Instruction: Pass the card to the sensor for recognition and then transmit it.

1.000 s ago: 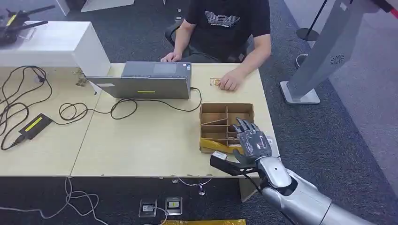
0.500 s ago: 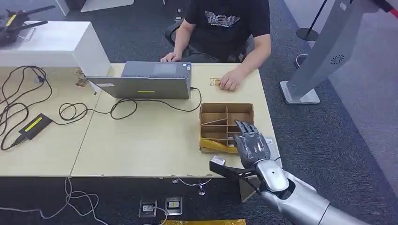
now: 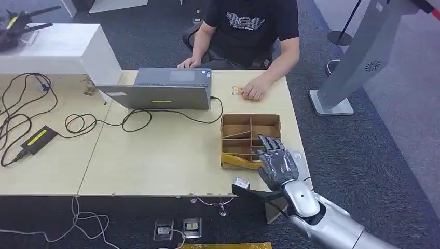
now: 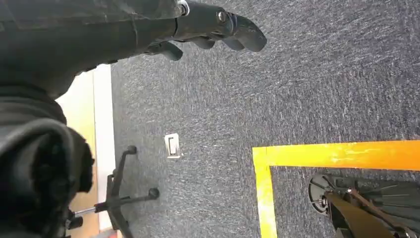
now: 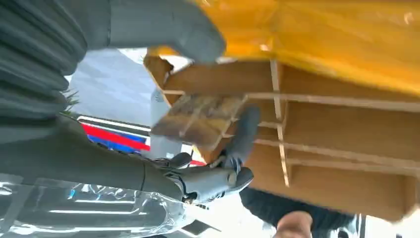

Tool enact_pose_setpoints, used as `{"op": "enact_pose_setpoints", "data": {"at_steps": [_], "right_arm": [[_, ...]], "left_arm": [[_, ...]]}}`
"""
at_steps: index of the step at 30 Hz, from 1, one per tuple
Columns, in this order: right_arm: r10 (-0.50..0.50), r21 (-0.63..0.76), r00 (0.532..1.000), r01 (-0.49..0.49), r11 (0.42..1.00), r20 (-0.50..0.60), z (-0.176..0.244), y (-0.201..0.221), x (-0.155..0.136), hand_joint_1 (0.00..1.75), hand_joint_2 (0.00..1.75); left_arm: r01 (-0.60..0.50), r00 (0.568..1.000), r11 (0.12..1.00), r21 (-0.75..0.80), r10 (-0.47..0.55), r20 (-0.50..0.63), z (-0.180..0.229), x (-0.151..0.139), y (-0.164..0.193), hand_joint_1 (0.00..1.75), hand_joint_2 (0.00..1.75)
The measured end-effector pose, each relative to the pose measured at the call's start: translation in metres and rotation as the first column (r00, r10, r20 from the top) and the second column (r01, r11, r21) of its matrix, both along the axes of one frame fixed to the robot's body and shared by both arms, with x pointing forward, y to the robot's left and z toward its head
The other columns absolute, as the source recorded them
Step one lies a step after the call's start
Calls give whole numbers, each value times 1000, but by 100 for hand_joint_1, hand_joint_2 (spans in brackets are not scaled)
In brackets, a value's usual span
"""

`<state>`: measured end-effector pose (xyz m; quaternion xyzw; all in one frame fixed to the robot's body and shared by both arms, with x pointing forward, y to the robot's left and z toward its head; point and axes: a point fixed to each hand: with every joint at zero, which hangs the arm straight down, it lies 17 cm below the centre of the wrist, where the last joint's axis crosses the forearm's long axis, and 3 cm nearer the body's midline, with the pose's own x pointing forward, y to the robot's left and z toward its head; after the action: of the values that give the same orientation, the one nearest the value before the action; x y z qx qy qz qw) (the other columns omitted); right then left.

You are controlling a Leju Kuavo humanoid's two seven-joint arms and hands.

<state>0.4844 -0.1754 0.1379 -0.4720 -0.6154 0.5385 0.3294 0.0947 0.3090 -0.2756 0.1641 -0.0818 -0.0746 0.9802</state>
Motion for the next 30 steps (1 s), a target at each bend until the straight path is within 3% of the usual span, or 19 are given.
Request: {"op": "enact_pose_setpoints", "data": {"at_steps": [30], "right_arm": [[-51,99,998,55,994,-42,7,-13,12,0,175]], "left_arm": [[14,1000,1000,5,-14,-20,0,-3,0,0,0]]}}
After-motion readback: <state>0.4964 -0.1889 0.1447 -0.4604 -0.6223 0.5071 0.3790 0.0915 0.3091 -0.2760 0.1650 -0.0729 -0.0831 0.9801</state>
